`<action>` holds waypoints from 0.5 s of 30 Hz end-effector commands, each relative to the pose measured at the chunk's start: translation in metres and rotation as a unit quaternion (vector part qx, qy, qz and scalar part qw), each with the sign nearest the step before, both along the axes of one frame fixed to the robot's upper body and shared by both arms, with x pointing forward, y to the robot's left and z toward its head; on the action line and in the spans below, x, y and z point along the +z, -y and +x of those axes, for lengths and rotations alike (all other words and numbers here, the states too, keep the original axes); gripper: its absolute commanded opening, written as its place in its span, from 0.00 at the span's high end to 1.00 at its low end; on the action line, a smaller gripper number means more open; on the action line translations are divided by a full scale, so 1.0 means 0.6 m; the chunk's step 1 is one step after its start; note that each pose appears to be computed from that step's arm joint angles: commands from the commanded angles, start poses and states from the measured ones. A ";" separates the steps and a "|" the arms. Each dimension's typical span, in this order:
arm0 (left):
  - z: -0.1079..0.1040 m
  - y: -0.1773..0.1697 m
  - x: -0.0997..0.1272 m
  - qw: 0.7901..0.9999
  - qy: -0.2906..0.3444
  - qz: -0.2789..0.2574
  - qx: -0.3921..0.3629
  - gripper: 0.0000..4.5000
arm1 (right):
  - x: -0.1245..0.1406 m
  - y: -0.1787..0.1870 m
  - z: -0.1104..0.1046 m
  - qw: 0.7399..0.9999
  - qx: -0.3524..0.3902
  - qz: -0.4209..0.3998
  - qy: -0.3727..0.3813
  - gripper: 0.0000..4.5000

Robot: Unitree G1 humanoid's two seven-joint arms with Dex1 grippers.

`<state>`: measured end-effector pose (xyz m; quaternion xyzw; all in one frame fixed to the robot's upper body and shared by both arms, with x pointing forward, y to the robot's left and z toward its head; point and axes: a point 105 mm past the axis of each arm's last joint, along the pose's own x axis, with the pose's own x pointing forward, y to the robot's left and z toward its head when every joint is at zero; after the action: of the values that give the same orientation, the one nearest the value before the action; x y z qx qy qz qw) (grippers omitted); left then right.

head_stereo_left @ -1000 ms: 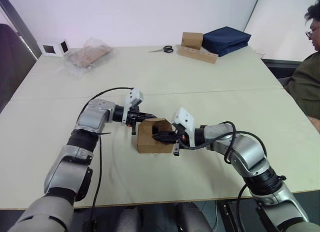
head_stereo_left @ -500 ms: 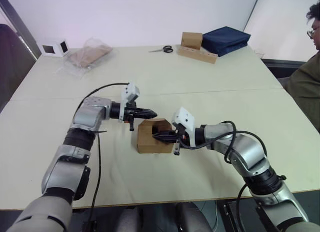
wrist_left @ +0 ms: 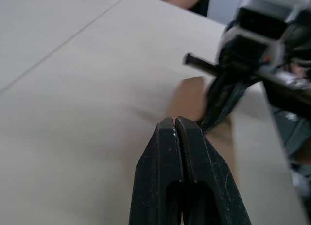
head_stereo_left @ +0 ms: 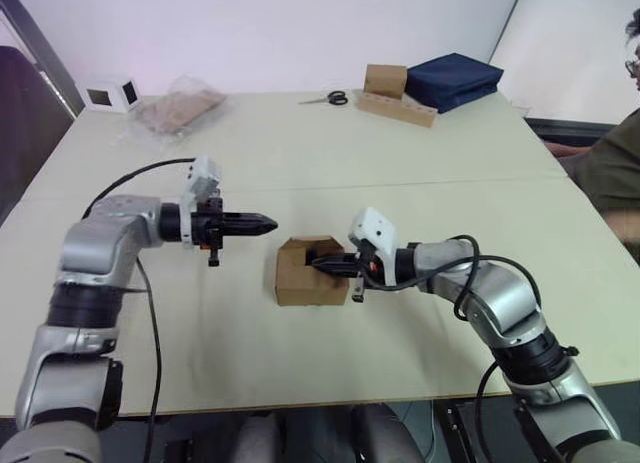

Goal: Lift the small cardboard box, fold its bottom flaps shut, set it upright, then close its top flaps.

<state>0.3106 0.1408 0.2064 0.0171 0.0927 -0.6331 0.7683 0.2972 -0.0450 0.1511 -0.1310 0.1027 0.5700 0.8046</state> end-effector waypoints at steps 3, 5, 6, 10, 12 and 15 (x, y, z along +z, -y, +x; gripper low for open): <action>-0.031 0.023 -0.015 1.000 -0.003 0.004 -0.016 1.00 | 0.011 0.002 -0.004 1.000 0.005 0.006 0.015 1.00; -0.029 0.025 -0.040 1.000 -0.010 0.021 -0.008 1.00 | 0.013 0.003 -0.004 1.000 0.003 0.006 0.017 1.00; -0.029 0.026 -0.050 1.000 -0.012 0.027 -0.006 1.00 | 0.014 0.004 -0.003 1.000 0.003 0.006 0.017 1.00; -0.028 0.024 -0.086 0.998 -0.021 0.056 -0.002 1.00 | 0.019 0.007 -0.001 1.000 -0.001 0.005 0.022 1.00; -0.028 0.022 -0.093 0.998 -0.025 0.060 -0.001 1.00 | 0.021 0.008 -0.001 1.000 -0.002 0.005 0.024 1.00; -0.027 0.021 -0.104 0.998 -0.031 0.063 0.002 1.00 | 0.023 0.010 -0.002 1.000 -0.004 0.004 0.025 1.00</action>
<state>0.2949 0.1276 0.1464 0.0378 0.1547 -0.6250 0.7642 0.2987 -0.0520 0.1510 -0.1337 0.1073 0.5614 0.8096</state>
